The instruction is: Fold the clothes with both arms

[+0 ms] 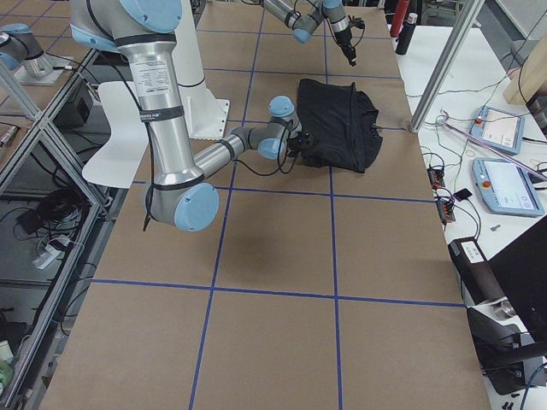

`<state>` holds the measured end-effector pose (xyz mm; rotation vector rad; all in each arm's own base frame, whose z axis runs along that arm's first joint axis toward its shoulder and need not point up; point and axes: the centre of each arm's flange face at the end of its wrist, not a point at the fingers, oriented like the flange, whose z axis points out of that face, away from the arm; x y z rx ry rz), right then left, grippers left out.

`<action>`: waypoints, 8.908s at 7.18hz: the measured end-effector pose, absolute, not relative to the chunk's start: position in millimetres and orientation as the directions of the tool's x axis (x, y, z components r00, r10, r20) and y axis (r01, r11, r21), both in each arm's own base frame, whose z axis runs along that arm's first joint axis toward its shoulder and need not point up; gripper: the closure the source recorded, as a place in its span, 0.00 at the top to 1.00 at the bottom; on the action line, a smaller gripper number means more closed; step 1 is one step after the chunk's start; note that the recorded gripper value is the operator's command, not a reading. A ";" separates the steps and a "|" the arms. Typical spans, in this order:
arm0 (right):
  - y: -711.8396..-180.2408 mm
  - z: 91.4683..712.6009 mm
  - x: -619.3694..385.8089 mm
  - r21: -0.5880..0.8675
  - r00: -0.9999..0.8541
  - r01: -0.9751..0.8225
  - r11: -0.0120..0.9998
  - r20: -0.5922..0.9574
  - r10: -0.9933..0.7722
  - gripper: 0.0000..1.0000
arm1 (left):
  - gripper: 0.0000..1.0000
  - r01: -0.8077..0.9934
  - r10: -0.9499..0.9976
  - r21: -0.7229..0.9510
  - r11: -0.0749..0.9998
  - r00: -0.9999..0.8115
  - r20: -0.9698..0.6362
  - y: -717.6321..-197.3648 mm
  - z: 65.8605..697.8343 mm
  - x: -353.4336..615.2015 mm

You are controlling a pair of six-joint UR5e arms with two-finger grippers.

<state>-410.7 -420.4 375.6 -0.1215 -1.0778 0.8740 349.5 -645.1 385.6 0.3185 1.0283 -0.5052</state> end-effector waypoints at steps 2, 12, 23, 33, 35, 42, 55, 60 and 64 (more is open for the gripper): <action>-370.5 382.5 -363.5 -0.549 0.182 -0.520 0.654 0.677 0.713 0.00 | 0.37 0.540 -0.246 0.018 0.842 0.413 -0.877 -644.7 381.4 349.4; -277.3 297.7 -363.9 -0.730 0.333 -0.077 0.679 0.623 0.708 1.00 | 0.58 0.442 -0.291 -0.177 0.879 0.207 -0.934 -536.1 313.4 350.2; -436.3 322.2 -368.8 -0.640 0.241 -0.261 0.723 0.682 0.690 1.00 | 0.28 0.429 -0.369 -0.210 0.878 0.330 -0.869 -397.5 365.3 490.8; -450.3 323.9 -351.9 -0.640 0.215 -0.291 0.711 0.681 0.700 1.00 | 0.00 0.529 -0.232 -0.014 0.849 0.348 -0.908 -521.5 328.7 446.5; -453.8 322.1 -346.6 -0.638 0.205 -0.297 0.710 0.684 0.700 1.00 | 0.00 0.579 -0.213 0.030 0.814 0.348 -0.913 -610.6 309.1 458.0; -473.3 304.1 -330.6 -0.614 0.146 -0.345 0.710 0.712 0.687 1.00 | 1.00 0.635 -0.141 0.119 0.763 0.343 -0.929 -735.6 274.8 505.1; -333.1 213.2 -597.3 0.243 0.821 0.228 0.943 0.473 -0.320 0.68 | 1.00 0.519 -0.054 0.156 0.840 0.366 -0.929 -618.8 337.1 386.4; -338.1 210.3 -635.2 0.207 0.859 0.356 0.911 0.312 -0.406 0.62 | 1.00 0.518 -0.060 0.151 0.842 0.367 -0.928 -617.5 341.3 386.5; -330.2 221.7 -635.8 0.199 0.863 0.370 0.908 0.287 -0.415 0.00 | 1.00 0.519 -0.062 0.149 0.842 0.367 -0.928 -617.4 342.1 386.9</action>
